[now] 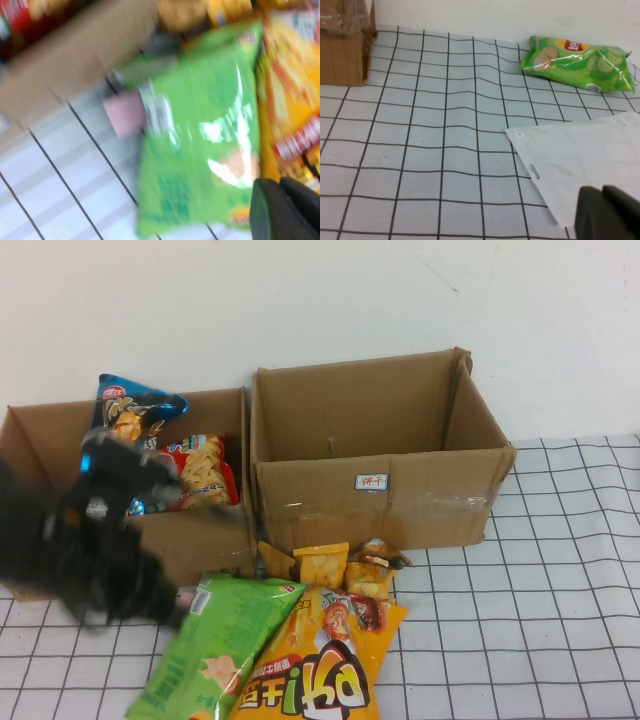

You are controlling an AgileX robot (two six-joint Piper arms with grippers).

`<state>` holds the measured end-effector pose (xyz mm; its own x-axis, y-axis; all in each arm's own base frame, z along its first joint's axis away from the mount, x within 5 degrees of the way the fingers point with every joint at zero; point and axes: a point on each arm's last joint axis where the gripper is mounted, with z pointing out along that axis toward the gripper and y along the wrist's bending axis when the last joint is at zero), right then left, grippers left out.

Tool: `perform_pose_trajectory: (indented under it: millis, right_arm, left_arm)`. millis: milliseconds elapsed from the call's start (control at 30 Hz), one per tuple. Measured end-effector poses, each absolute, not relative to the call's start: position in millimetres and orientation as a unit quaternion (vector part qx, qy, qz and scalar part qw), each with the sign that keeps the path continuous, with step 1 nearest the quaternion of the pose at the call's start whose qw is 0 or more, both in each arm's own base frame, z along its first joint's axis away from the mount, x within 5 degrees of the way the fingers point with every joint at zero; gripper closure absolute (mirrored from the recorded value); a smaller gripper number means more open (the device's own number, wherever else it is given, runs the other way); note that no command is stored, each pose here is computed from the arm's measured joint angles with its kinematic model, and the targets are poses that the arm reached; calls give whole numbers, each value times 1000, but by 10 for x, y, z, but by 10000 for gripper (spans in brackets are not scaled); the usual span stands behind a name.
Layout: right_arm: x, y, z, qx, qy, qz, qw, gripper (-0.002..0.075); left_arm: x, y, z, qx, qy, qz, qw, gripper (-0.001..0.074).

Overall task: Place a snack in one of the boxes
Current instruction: Pick up the potato chip

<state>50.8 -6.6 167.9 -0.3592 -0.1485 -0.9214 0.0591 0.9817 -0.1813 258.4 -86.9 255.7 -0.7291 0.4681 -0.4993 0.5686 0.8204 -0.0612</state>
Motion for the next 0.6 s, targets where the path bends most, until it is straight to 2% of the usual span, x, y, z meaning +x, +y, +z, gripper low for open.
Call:
perform_pose_trajectory:
  millis: [167,300,367,433,500,600]
  right_arm:
    - [508,-66,1679,-27,819,-92,565,726]
    - [508,-66,1679,-27,819,-92,565,726]
    - [508,-66,1679,-27,819,-92,565,726]
    - [508,-66,1679,-27,819,-92,565,726]
    - [508,-66,1679,-27,819,-92,565,726]
    - [508,-66,1679,-27,819,-92,565,726]
  left_arm:
    - [2193,-794,2400,263,930,-124,226,735]
    - [2116,-799,2301,280,929,-134,204,734]
    - [2128,-824,2263,297,923,-143,198,706]
    - [2156,-863,2220,310,917,-158,196,626]
    - [2201,-898,2162,322,910,-169,197,502]
    - [2317,-928,2043,318,909,-169,208,251]
